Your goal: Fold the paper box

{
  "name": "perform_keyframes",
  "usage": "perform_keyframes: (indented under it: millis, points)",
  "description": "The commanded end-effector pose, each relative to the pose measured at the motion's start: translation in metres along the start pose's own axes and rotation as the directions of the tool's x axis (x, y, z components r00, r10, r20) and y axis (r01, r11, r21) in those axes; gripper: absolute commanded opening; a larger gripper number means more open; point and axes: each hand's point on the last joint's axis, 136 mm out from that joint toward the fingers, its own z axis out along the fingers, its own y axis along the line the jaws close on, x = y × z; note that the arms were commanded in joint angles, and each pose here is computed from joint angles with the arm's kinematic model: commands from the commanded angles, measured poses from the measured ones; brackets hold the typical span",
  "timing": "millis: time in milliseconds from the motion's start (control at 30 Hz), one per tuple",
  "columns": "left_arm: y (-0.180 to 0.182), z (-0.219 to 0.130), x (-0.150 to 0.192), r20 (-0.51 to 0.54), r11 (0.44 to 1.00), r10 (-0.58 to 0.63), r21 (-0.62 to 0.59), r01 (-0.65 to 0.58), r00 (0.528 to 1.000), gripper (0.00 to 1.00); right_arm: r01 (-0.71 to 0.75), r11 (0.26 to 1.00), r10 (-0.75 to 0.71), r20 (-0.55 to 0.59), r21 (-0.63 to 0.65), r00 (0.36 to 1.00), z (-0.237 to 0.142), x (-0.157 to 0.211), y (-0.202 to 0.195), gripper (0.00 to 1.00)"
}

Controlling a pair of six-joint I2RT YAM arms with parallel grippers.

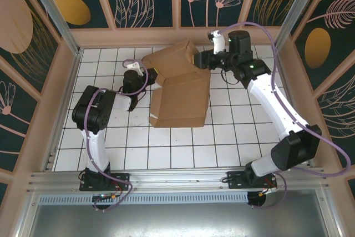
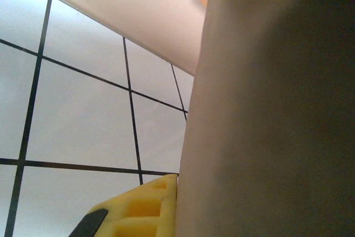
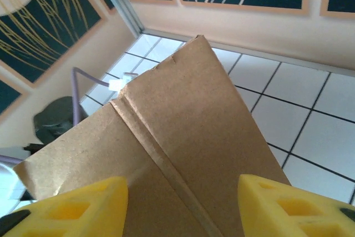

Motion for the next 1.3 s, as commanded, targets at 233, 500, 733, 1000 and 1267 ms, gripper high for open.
perform_keyframes:
  millis: [233, 500, 733, 1000, 1267]
  points:
    - [-0.018, 0.004, -0.007, -0.003, 0.998, 0.007, 0.067, -0.007, 1.0, 0.0, 0.193, 0.937, -0.184, -0.06, 0.29, 0.981, 0.016, 0.01, -0.029, 0.51]
    - [-0.014, 0.004, -0.012, 0.025, 0.999, 0.014, 0.037, -0.015, 1.0, 0.0, 0.103, 0.961, -0.122, 0.06, 0.258, 0.991, -0.008, -0.009, -0.023, 0.61]
    - [0.001, 0.004, -0.012, 0.04, 0.998, -0.062, -0.026, 0.063, 0.997, 0.0, -0.073, 0.986, 0.06, 0.087, 0.15, 0.994, -0.029, -0.003, -0.028, 0.7]
    - [-0.004, 0.01, -0.019, 0.048, 0.994, -0.11, -0.021, 0.111, 0.993, 0.0, -0.167, 0.97, 0.151, 0.098, 0.176, 0.984, -0.038, 0.061, -0.037, 0.81]
    - [-0.013, 0.009, -0.019, 0.035, 0.99, -0.139, 0.022, 0.139, 0.99, 0.0, -0.19, 0.961, 0.179, 0.069, 0.203, 0.981, -0.036, 0.099, -0.046, 0.78]
